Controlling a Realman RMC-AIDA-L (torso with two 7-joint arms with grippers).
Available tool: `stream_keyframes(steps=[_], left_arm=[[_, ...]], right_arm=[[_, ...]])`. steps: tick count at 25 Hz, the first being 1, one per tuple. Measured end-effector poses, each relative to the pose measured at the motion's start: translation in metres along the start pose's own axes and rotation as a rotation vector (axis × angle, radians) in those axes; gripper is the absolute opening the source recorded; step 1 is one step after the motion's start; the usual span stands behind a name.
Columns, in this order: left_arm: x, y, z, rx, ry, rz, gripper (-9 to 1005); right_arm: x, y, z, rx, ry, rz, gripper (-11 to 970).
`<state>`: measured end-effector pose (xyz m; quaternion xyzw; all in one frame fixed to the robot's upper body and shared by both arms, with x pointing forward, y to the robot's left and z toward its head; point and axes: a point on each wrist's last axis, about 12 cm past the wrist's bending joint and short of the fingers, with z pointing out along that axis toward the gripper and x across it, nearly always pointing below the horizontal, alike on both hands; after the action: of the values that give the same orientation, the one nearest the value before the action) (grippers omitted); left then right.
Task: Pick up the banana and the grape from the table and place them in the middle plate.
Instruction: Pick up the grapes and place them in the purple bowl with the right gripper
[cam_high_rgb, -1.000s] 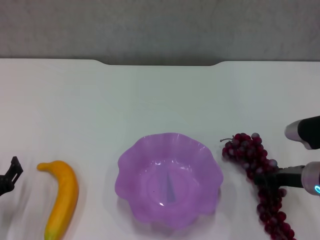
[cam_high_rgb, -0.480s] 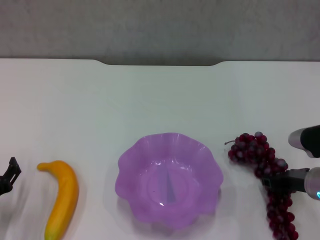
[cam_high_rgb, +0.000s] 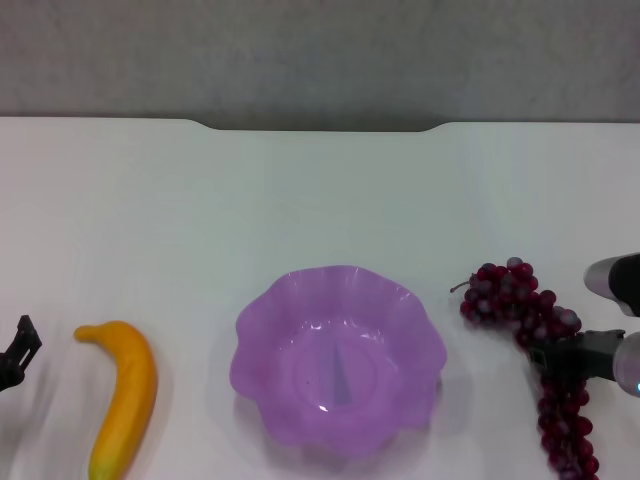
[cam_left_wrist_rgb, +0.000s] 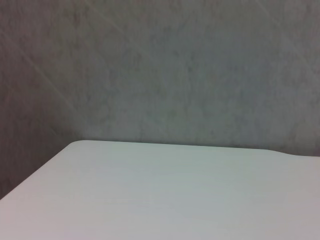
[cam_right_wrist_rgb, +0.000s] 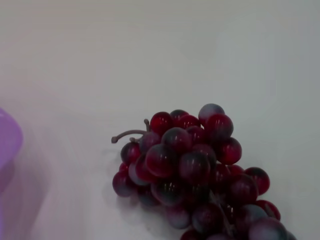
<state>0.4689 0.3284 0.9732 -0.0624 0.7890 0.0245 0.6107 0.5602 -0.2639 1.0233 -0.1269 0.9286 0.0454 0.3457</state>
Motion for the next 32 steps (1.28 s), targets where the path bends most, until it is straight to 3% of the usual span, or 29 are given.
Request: stream_keyframes(steps=[17, 23, 29, 32], left_arm=[[0.0, 0.0, 0.0, 0.0, -0.002, 0.0, 891], [0.001, 0.002, -0.001, -0.009, 0.004, 0.0, 891], [0.001, 0.003, -0.001, -0.012, 0.005, 0.002, 892], [0.001, 0.003, -0.001, -0.013, 0.005, -0.002, 892]], right_arm=[[0.013, 0.009, -0.007, 0.039, -0.216, -0.062, 439], [-0.012, 0.019, -0.034, 0.059, -0.401, -0.183, 435], [-0.025, 0.024, -0.043, 0.065, -0.475, -0.221, 434], [-0.035, 0.037, -0.045, 0.038, -0.516, -0.257, 433]])
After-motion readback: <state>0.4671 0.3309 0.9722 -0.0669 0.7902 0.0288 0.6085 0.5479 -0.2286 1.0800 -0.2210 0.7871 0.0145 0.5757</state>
